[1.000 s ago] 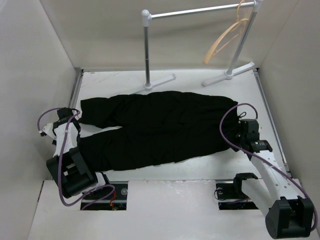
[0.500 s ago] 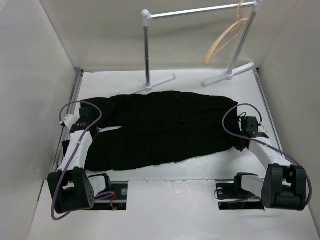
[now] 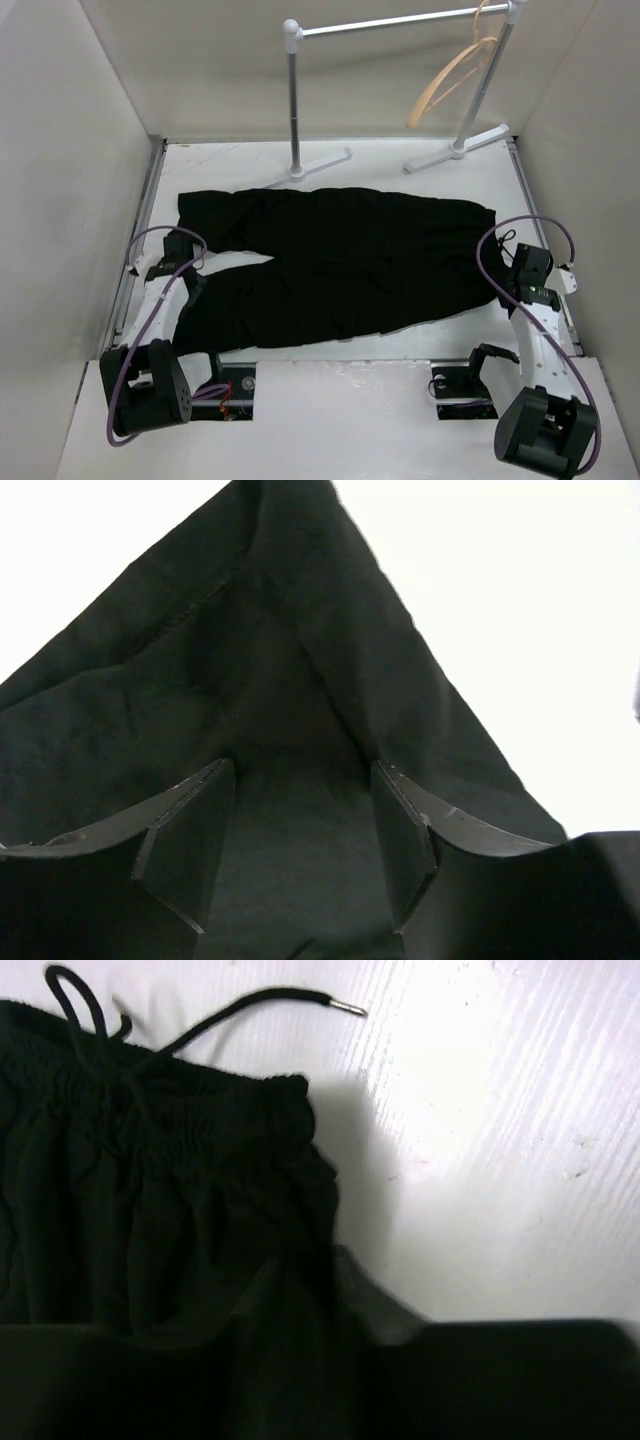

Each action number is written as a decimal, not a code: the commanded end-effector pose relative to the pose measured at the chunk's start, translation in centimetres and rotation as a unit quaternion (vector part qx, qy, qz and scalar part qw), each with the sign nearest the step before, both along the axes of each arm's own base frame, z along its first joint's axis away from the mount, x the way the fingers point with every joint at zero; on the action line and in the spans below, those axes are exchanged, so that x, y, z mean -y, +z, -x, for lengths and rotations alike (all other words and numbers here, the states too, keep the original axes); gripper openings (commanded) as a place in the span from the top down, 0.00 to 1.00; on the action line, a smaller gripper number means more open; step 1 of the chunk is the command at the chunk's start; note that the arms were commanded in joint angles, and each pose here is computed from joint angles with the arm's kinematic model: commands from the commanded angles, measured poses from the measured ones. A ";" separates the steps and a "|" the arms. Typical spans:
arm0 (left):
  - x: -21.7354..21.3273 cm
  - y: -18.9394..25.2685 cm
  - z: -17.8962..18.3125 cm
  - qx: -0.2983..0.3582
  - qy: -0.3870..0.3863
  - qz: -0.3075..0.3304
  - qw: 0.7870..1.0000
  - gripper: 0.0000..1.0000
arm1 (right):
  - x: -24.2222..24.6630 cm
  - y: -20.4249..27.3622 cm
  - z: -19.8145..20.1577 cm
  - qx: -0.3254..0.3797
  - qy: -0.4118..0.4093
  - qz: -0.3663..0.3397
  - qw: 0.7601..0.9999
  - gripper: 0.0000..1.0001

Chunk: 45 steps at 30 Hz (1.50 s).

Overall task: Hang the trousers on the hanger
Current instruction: Flatten out the trousers at the center of the board.

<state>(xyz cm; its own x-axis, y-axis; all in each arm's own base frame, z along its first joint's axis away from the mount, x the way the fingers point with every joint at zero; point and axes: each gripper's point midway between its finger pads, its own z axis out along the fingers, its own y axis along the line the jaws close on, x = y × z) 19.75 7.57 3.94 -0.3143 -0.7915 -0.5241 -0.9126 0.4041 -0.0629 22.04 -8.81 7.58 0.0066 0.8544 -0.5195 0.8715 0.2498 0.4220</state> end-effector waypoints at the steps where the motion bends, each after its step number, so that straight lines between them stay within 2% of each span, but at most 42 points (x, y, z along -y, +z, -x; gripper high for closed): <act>1: -1.0 -1.1 0.9 -0.025 0.012 -0.021 0.999 0.46 | 0.1 -1.2 1.7 -0.026 -0.009 0.005 1.000 0.54; 3: -1.3 -2.0 1.0 -0.038 0.019 -0.020 0.999 0.48 | 0.3 -0.4 1.6 -0.017 0.001 0.019 1.000 0.39; 5: -1.7 -2.6 0.8 -0.041 0.027 -0.025 0.998 0.53 | 0.5 1.3 1.2 0.002 0.011 0.038 0.999 0.31; 8: -2.9 -2.5 -0.6 -0.038 0.037 -0.048 0.997 0.67 | -0.3 3.0 0.6 0.016 0.040 0.046 0.998 0.28; 9: -3.7 -2.1 -2.3 -0.028 0.044 -0.054 0.997 0.77 | -1.3 3.0 0.6 0.018 0.060 0.041 0.997 0.28; 12: -4.6 -0.6 -6.3 0.001 0.050 -0.053 0.997 0.87 | -3.5 2.2 0.5 0.019 0.102 0.023 0.994 0.27; 16: -4.8 2.2 -11.2 0.038 0.034 -0.065 0.997 0.88 | -7.1 2.6 0.1 0.037 0.157 -0.005 0.987 0.27; 17: -4.8 2.7 -11.8 0.045 0.031 -0.062 0.997 0.84 | -7.8 2.6 0.1 0.039 0.170 -0.008 0.985 0.27; 19: -4.6 3.5 -12.2 0.045 0.021 -0.056 0.997 0.70 | -8.8 2.6 0.3 0.038 0.192 -0.011 0.981 0.27; 22: -4.4 4.8 -10.4 0.045 0.023 -0.057 0.997 0.50 | -10.2 2.3 0.8 0.041 0.225 -0.018 0.973 0.26; 24: -4.1 5.8 -8.4 0.057 0.027 -0.056 0.996 0.46 | -11.1 2.5 1.0 0.051 0.243 -0.025 0.968 0.31; 25: -4.0 6.2 -6.6 0.063 0.033 -0.055 0.996 0.46 | -12.0 2.6 1.0 0.060 0.260 -0.032 0.963 0.40; 26: -3.6 6.3 -5.1 0.066 0.035 -0.048 0.996 0.47 | -12.7 2.6 1.1 0.063 0.276 -0.039 0.958 0.56; 27: -3.1 6.2 -3.6 0.064 0.034 -0.037 0.997 0.49 | -13.4 2.7 1.1 0.067 0.290 -0.045 0.954 0.78; 28: -2.8 6.1 -2.0 0.058 0.038 -0.028 0.997 0.52 | -14.0 2.7 1.2 0.067 0.305 -0.052 0.949 0.88; 29: -2.6 6.0 -0.6 0.051 0.044 -0.023 0.997 0.54 | -14.5 2.9 1.2 0.069 0.316 -0.057 0.945 0.91; 32: -1.7 5.0 5.4 0.009 0.084 0.001 0.996 0.59 | -16.1 3.4 1.3 0.076 0.351 -0.070 0.931 0.91; 34: -1.1 5.2 6.8 0.009 0.113 0.012 0.993 0.59 | -16.8 3.9 1.2 0.085 0.365 -0.071 0.924 0.86; 39: -0.9 3.8 7.5 -0.010 0.166 0.050 0.985 0.52 | -17.8 4.1 0.8 0.079 0.395 -0.070 0.913 0.73; 42: -1.6 2.5 7.2 -0.009 0.191 0.058 0.980 0.52 | -18.0 4.1 0.6 0.079 0.403 -0.069 0.909 0.70; 45: -2.3 1.5 7.4 -0.012 0.218 0.062 0.974 0.52 | -18.0 4.2 0.7 0.074 0.410 -0.066 0.907 0.62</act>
